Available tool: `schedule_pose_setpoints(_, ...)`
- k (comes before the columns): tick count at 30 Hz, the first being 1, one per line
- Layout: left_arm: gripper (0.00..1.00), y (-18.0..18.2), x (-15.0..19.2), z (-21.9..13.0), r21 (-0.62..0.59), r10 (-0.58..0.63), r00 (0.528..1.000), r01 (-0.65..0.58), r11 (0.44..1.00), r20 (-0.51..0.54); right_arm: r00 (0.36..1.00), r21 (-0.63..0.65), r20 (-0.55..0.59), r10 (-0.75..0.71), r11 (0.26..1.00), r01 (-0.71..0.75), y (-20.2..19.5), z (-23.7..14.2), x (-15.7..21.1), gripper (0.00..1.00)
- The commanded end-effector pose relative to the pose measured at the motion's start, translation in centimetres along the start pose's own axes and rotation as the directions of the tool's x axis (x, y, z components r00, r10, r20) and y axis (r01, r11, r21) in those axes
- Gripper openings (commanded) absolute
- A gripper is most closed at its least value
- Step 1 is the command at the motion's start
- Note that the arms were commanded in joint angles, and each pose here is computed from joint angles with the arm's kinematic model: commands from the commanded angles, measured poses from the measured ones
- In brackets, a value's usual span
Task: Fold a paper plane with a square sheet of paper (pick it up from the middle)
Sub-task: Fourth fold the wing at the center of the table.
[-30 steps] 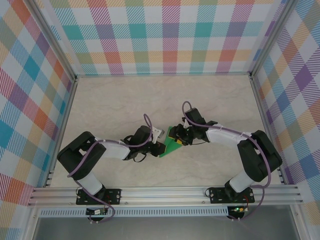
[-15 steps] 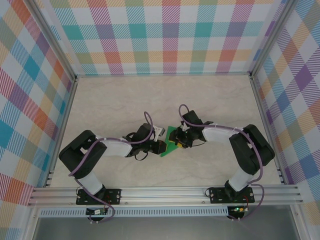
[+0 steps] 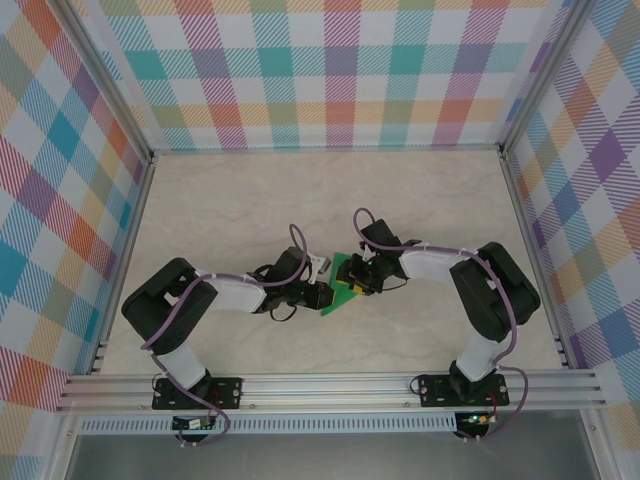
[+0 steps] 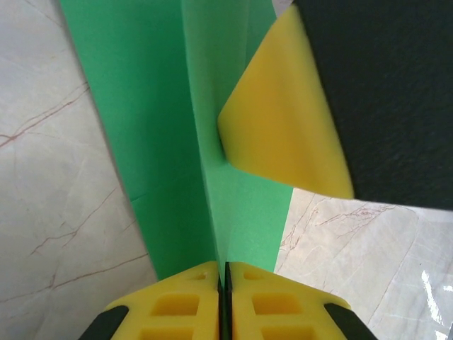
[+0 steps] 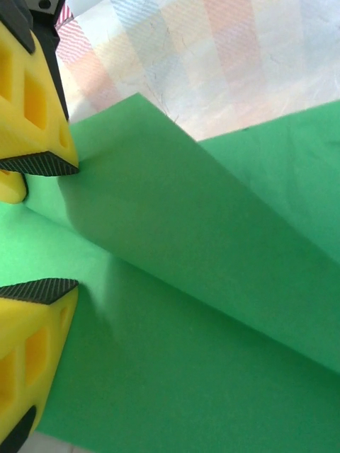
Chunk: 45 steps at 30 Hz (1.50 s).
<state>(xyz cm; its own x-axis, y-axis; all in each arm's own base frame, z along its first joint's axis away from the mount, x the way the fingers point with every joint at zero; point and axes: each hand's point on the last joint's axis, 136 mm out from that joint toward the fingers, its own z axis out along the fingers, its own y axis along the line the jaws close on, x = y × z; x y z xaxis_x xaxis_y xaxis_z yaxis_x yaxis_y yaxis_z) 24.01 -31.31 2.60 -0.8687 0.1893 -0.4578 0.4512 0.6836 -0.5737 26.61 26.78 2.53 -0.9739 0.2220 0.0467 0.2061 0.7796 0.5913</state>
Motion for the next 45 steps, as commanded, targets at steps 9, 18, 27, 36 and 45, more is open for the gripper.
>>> schedule_pose_setpoints(9,0.28,0.1,-0.1,-0.9,-0.023,-0.042,0.999,0.042,0.999,-0.001,1.000,0.109,-0.015,-0.002,0.994,0.004,-1.7,0.3,-0.2,0.48)
schedule_pose_setpoints(18,0.44,0.0,-1.7,-5.5,-0.096,-0.010,0.992,0.023,0.995,0.124,0.998,0.225,-0.067,-0.006,0.974,0.021,-3.5,0.8,0.3,0.56)
schedule_pose_setpoints(27,0.19,-1.3,-2.3,-3.9,0.046,-0.132,0.982,0.127,0.991,0.132,0.995,0.285,-0.102,0.009,0.958,0.020,-4.4,1.3,0.8,0.58)
schedule_pose_setpoints(36,0.09,-0.9,-2.6,-1.7,0.062,-0.183,0.979,0.178,0.982,0.089,0.993,0.303,-0.118,0.022,0.953,0.015,-5.0,1.7,1.0,0.55)
schedule_pose_setpoints(45,0.03,0.6,-2.8,-0.9,-0.015,-0.207,0.974,0.209,0.978,0.096,0.993,0.287,-0.116,0.008,0.958,0.026,-4.6,1.6,1.0,0.55)
